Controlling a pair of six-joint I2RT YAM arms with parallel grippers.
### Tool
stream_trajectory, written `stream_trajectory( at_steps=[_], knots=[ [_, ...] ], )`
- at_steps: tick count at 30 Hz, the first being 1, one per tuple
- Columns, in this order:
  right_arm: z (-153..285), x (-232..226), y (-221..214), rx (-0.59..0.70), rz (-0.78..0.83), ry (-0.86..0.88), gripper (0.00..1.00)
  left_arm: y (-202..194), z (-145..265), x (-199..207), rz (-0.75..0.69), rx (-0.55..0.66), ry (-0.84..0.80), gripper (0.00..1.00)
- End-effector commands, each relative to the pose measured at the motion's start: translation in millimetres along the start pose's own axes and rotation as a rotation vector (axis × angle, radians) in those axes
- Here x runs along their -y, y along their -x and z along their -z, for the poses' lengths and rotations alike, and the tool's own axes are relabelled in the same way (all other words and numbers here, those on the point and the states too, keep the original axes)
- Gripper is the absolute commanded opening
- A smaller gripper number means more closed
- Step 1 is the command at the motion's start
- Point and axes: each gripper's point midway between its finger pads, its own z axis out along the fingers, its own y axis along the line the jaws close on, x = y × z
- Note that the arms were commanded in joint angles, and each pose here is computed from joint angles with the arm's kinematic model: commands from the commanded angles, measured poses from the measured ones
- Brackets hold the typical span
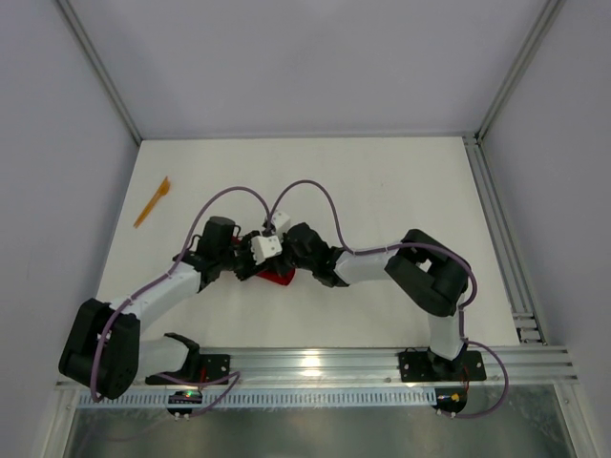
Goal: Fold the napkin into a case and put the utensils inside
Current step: Grasp the top corner of the smaller rectangle folded napkin.
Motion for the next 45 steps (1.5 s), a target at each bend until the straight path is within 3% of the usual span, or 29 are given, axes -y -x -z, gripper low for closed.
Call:
stream_trajectory(
  at_steps=[1,10,16,19,20,22,23,27,31,39,45],
  knots=[
    [-2.2,-3.4,17.3,0.059,0.008,0.013,0.03,5.7,4.0,-20.2,-0.049,0.005,0.096,0.54],
    [-1.1,-7.1,15.8,0.062,0.029,0.04,0.03,-4.6,3.0,-23.7,-0.171,-0.047,0.085,0.59],
    [-1.2,-10.2,14.9,0.059,0.04,0.061,0.03,-10.0,-2.7,-22.5,-0.158,-0.067,0.063,0.53],
    [-1.6,-11.8,13.8,0.055,0.042,0.071,0.03,-8.2,-5.2,-17.9,-0.124,-0.062,0.029,0.36],
    [-1.7,-11.8,13.8,0.055,0.042,0.071,0.03,-7.4,-5.6,-14.6,-0.114,-0.056,0.013,0.22],
    [-0.9,-12.4,14.3,0.056,0.045,0.074,0.03,-4.3,-5.2,-11.0,-0.096,-0.041,-0.002,0.11],
    [-0.5,-13.0,14.9,0.055,0.047,0.08,0.06,-1.1,-5.2,-8.5,-0.092,-0.027,-0.013,0.01],
    [4.7,-18.5,19.4,0.052,0.048,0.098,0.31,3.2,-1.5,-11.0,-0.065,-0.015,0.01,0.0],
    [29.6,-27.7,35.0,0.076,0.047,0.137,0.49,-2.5,-1.4,-11.5,-0.058,-0.026,0.034,0.0],
    [74.7,-20.2,24.5,0.069,-0.039,0.216,0.53,6.8,2.2,-12.1,-0.012,0.0,0.039,0.0],
    [81.7,-31.2,35.3,0.066,-0.023,0.325,0.53,-1.1,-2.9,-9.9,-0.004,-0.028,0.021,0.0]
  ],
)
